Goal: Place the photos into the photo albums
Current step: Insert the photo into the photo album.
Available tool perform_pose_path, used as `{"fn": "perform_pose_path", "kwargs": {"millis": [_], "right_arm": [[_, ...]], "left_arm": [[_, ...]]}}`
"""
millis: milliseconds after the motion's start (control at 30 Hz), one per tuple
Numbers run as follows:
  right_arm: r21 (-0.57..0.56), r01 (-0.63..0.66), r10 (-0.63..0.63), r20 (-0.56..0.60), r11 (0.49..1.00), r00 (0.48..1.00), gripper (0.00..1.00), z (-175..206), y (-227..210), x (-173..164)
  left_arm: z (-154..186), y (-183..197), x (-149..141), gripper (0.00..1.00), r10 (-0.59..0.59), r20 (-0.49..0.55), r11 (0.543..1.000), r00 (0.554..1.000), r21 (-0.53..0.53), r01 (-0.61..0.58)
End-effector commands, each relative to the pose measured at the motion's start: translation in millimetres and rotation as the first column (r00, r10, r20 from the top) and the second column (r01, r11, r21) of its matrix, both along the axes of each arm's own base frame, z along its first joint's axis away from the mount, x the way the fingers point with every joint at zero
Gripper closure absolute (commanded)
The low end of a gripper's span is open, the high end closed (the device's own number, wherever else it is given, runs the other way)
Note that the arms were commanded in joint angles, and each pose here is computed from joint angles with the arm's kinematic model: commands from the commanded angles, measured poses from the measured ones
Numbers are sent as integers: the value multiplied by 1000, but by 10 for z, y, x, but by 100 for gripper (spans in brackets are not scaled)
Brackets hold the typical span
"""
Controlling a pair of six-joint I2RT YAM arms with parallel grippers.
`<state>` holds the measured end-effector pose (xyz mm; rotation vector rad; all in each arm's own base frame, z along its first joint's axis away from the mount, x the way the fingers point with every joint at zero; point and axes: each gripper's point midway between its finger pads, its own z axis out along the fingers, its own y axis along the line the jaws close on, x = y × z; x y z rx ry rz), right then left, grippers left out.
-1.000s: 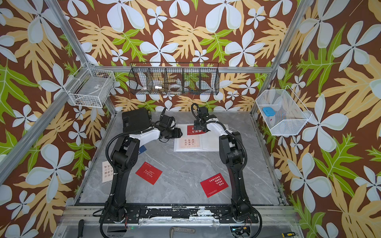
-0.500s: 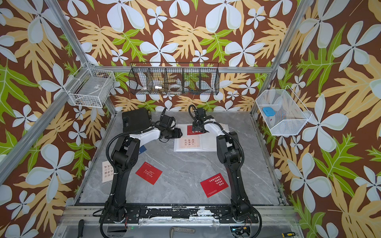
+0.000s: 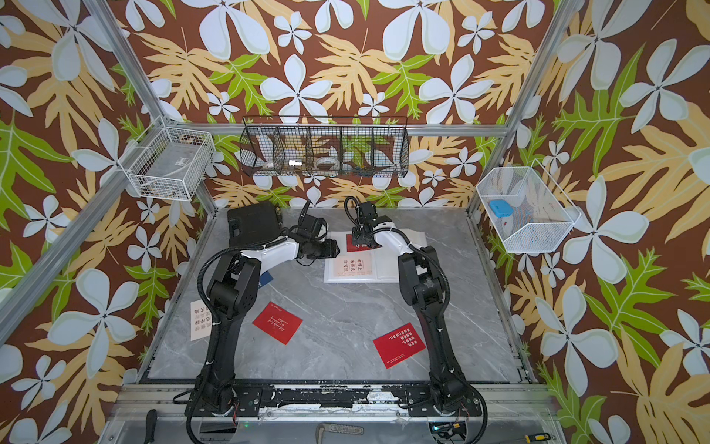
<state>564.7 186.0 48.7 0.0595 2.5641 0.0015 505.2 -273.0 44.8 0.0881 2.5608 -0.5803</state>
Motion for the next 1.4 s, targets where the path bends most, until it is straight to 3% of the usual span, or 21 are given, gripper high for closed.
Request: {"fn": "perform_pose_path", "kwargs": {"millis": [0, 533, 1033, 1367], "right_arm": [[31, -43, 44, -27, 999, 999, 1, -42, 136, -38], [106, -101, 108, -62, 989, 992, 1, -152, 372, -78], [157, -131, 136, -23, 979, 990, 1, -173, 379, 42], [258, -207, 212, 7, 944, 977, 1, -127, 464, 37]], "left_arm": [[-13, 9, 23, 31, 2, 6, 1000, 1000, 5, -2], [-24, 6, 13, 31, 9, 3, 1000, 1000, -5, -9], [23, 14, 17, 31, 21, 14, 1000, 1000, -13, -21], [110, 19, 56, 31, 27, 40, 1000, 999, -14, -26]]}}
